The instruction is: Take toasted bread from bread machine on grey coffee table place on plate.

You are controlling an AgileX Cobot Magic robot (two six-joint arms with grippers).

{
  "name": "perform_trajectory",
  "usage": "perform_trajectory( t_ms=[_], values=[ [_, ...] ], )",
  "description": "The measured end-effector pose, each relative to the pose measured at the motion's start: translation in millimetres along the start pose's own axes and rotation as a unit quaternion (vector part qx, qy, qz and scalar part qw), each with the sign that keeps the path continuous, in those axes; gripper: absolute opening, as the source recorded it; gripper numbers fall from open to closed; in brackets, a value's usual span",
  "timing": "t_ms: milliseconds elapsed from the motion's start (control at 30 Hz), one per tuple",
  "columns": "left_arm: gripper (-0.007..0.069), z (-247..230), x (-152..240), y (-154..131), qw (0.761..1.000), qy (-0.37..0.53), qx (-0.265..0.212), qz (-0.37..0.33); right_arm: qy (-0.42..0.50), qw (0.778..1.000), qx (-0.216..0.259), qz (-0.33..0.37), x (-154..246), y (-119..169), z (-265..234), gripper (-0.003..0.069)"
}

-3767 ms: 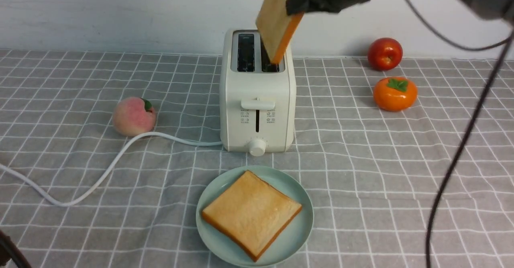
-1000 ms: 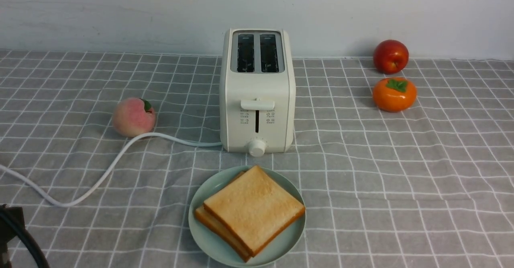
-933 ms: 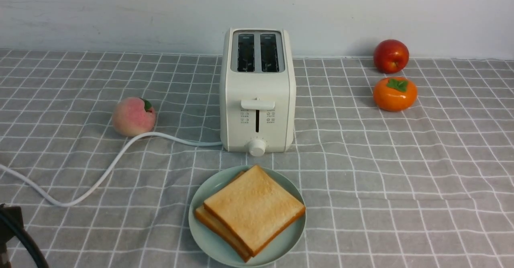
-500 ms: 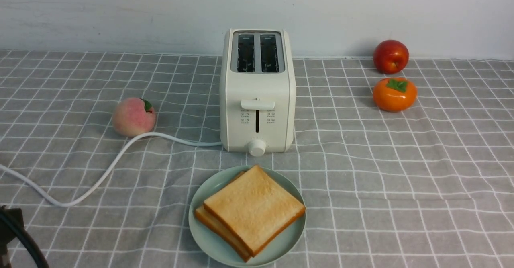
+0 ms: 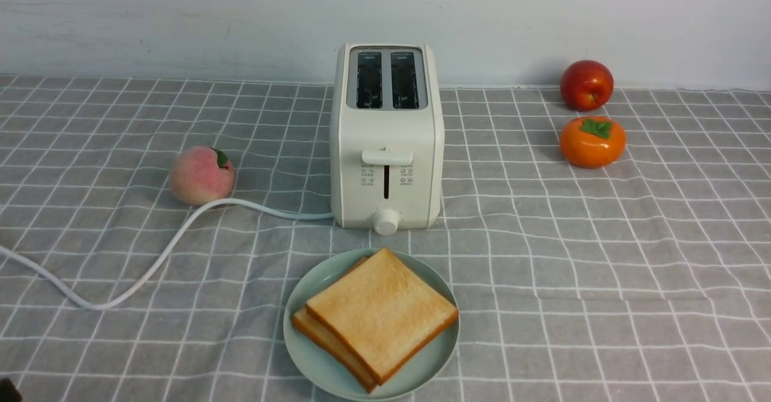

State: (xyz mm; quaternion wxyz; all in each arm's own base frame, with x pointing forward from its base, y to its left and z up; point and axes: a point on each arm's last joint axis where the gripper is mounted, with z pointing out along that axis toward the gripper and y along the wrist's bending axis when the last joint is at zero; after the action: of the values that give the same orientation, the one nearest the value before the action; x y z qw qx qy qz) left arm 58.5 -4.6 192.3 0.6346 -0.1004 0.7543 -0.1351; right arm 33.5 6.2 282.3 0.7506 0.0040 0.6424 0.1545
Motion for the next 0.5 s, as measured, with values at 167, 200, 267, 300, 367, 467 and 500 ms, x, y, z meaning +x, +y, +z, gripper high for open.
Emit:
perform_trajectory(
  t_ms=[167, 200, 267, 300, 367, 467, 500],
  values=[
    [0.0018, -2, 22, 8, 0.997, 0.070, -0.027, 0.010, 0.001, 1.000, 0.000, 0.000, 0, 0, 0, 0.0035],
    [0.0018, -3, 22, 8, 0.997, 0.073, -0.028, 0.010, 0.000, 1.000, 0.000, 0.000, 0, 0, 0, 0.0036],
    [0.0018, -3, 22, 9, 0.997, 0.073, -0.029, 0.010, 0.000, 1.000, 0.000, 0.000, 0, 0, 0, 0.0036],
    [0.0018, -3, 22, 9, 0.997, 0.073, -0.029, 0.010, 0.000, 1.000, 0.000, 0.000, 0, 0, 0, 0.0036],
    [0.0018, -3, 22, 9, 0.997, 0.074, -0.029, 0.010, 0.000, 1.000, 0.000, -0.001, 0, 0, 0, 0.0036],
    [0.0021, -3, 23, 9, 0.997, 0.074, -0.029, 0.010, 0.000, 1.000, 0.000, -0.001, 0, 0, 0, 0.0041],
    [0.0022, -3, 23, 9, 0.997, 0.074, -0.029, 0.010, 0.000, 1.000, 0.000, -0.001, 0, 0, 0, 0.0043]
  ],
)
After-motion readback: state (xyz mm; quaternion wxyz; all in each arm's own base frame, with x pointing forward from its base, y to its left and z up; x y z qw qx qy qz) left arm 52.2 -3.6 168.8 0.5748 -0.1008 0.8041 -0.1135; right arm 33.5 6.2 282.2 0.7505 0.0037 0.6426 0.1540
